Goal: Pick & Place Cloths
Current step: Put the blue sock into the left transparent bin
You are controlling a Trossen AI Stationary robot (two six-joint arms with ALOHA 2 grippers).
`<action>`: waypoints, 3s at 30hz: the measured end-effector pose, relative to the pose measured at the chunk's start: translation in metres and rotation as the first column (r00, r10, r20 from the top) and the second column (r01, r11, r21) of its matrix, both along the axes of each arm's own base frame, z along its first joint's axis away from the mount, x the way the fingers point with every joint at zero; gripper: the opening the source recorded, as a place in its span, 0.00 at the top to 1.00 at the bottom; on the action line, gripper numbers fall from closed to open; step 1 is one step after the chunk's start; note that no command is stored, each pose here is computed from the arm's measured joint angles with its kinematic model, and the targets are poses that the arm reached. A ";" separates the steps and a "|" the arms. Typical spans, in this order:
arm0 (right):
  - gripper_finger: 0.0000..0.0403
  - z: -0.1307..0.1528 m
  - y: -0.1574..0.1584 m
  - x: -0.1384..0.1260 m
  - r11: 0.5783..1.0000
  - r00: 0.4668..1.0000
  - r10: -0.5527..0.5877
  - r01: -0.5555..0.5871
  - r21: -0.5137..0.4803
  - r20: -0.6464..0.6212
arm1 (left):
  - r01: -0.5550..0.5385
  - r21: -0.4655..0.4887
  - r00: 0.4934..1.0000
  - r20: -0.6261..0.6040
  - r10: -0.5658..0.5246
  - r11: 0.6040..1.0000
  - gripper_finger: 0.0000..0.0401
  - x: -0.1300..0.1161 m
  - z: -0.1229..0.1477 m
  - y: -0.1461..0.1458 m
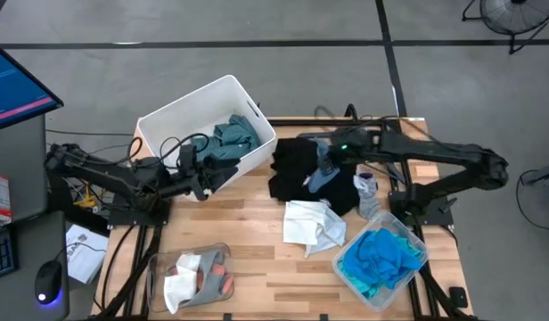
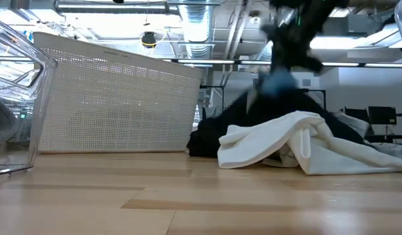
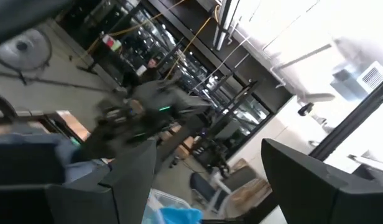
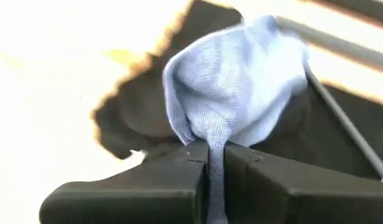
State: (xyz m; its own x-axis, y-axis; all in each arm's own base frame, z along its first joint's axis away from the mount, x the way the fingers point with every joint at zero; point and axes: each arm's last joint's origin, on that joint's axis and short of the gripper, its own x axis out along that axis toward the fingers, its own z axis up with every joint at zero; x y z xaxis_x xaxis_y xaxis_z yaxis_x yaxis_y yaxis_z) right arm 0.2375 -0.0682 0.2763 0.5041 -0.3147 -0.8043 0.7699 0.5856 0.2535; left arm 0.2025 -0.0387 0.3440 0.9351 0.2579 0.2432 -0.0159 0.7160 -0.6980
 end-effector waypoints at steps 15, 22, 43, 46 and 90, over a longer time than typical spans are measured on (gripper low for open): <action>0.97 0.049 0.017 -0.018 0.998 0.998 0.055 -0.055 -0.002 -0.042 | -0.076 0.040 0.997 -0.017 0.077 0.996 0.32 0.006 -0.002 0.015; 0.74 -0.003 0.029 0.022 0.990 0.940 0.142 -0.126 0.070 -0.310 | -0.074 0.049 0.996 -0.049 0.077 0.996 0.32 0.012 -0.008 0.014; 0.39 -0.011 0.051 0.026 0.990 0.922 0.140 -0.123 0.070 -0.361 | -0.031 0.045 0.998 -0.051 0.033 0.999 0.32 0.015 -0.009 0.011; 0.45 -0.018 0.053 0.030 0.991 0.911 0.136 -0.126 0.052 -0.388 | -0.031 0.045 0.998 -0.051 0.033 0.999 0.32 0.015 -0.009 0.011; 1.00 0.084 0.097 -0.005 0.940 0.868 0.326 -0.340 -0.031 0.374 | 0.245 0.622 0.921 -0.389 0.022 0.744 0.20 0.150 -0.013 -0.003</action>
State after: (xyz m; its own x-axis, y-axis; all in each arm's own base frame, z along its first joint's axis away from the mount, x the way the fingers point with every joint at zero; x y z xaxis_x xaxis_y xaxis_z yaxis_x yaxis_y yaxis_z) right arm 0.2328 0.0288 0.3601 0.8353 -0.0510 -0.5474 0.3779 0.7764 0.5043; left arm 0.3521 -0.0413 0.3311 0.9980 0.0496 -0.0383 -0.0505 0.9985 -0.0229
